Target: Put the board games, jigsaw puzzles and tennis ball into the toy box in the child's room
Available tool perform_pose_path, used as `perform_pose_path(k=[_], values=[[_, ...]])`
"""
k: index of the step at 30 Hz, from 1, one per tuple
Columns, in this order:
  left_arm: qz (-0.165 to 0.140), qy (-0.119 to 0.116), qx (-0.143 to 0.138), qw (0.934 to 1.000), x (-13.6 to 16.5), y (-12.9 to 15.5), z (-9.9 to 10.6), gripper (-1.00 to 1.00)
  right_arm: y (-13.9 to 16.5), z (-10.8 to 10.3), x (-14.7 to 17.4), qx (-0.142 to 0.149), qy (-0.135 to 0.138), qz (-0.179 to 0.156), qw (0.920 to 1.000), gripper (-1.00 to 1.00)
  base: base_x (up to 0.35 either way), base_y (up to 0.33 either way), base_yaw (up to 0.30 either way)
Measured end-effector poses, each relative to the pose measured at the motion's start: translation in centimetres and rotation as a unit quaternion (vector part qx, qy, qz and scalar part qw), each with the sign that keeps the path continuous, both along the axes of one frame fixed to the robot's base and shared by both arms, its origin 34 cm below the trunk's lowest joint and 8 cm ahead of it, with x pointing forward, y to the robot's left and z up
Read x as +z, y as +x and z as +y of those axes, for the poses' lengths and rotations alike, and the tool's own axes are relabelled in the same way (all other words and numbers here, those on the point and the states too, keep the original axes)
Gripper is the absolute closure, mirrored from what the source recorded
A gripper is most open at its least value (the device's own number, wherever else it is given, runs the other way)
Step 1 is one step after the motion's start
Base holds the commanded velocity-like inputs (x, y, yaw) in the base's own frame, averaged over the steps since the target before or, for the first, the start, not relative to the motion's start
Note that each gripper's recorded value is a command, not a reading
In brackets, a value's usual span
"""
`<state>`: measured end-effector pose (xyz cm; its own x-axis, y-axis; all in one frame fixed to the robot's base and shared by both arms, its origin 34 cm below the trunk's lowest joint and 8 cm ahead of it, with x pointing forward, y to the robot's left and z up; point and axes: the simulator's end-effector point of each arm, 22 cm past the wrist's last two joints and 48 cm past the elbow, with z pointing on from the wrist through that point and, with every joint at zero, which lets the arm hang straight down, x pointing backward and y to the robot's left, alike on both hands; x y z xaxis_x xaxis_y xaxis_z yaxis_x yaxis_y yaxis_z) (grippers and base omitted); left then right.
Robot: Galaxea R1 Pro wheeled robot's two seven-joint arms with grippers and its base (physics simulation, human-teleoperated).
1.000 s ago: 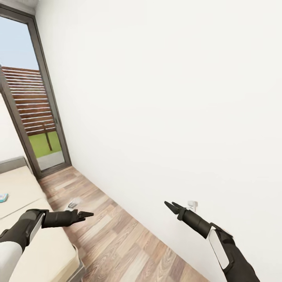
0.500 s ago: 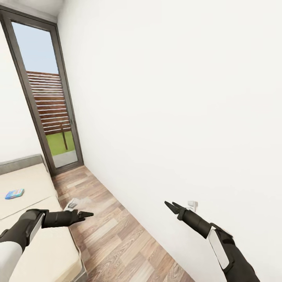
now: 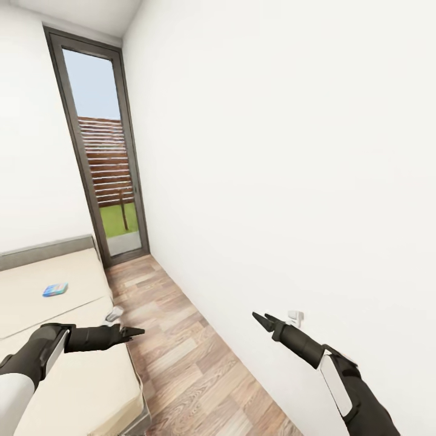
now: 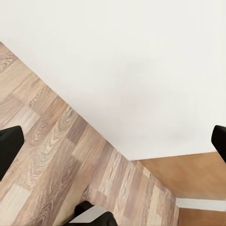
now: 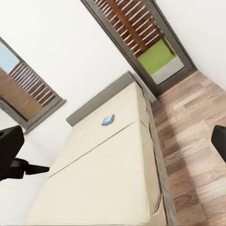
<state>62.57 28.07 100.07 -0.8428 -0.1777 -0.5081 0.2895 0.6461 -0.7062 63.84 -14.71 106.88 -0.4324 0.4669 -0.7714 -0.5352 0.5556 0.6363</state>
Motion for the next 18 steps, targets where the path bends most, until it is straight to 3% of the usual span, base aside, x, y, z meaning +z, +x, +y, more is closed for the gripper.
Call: perform_pose_path(k=[10,18], values=[[-0.005,0.000,0.000,1.0000,0.51,0.00,0.01,-1.00,-0.25,1.20,-0.04,0.009,-0.012,0.000,0.9999,-1.00,0.000,0.000,0.228],[-0.006,0.001,0.000,1.0000,0.63,0.01,0.01,-1.00,-0.24,1.04,-0.20,0.007,-0.010,0.004,0.9999,-1.00,0.000,0.000,0.069]])
